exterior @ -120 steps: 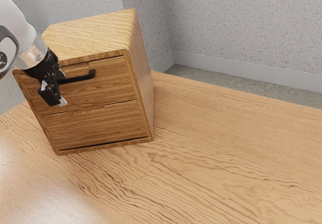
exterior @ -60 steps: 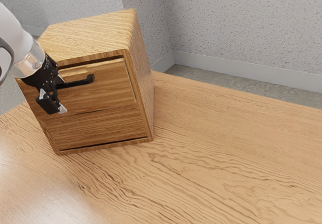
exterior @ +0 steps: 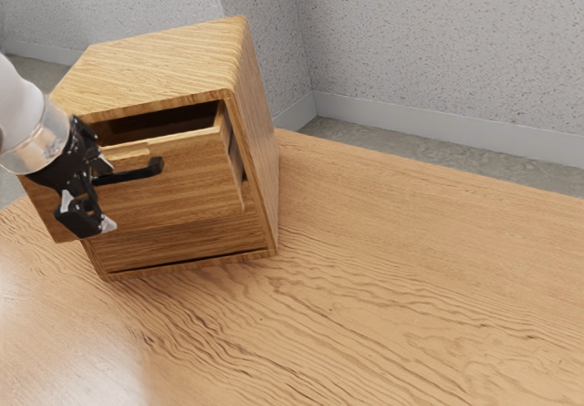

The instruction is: Pull the drawer handle with one arm to open the drawer

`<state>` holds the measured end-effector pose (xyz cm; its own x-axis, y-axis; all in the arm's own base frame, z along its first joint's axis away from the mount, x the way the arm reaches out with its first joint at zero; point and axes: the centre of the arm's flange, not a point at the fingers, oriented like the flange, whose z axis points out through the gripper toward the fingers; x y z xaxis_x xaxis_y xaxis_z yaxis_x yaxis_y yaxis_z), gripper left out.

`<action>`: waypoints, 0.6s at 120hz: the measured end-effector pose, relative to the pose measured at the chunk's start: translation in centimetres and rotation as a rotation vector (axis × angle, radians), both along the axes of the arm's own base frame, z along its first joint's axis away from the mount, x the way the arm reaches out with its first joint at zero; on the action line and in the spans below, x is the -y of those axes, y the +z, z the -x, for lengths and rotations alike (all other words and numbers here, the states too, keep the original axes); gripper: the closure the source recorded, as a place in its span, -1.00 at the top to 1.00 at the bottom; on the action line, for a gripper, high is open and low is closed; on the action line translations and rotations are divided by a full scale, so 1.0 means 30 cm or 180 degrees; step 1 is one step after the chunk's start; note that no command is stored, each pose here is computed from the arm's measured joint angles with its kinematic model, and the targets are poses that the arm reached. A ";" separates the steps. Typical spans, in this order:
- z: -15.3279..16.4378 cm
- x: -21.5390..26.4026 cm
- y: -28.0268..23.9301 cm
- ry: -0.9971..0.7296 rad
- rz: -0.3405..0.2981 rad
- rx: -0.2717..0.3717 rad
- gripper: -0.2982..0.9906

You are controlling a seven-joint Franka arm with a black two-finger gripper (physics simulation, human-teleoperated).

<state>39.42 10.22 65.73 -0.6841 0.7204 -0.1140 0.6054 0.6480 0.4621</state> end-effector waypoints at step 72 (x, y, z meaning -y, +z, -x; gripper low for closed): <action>0.045 0.479 0.166 -0.0478 -0.0114 0.0032 0.54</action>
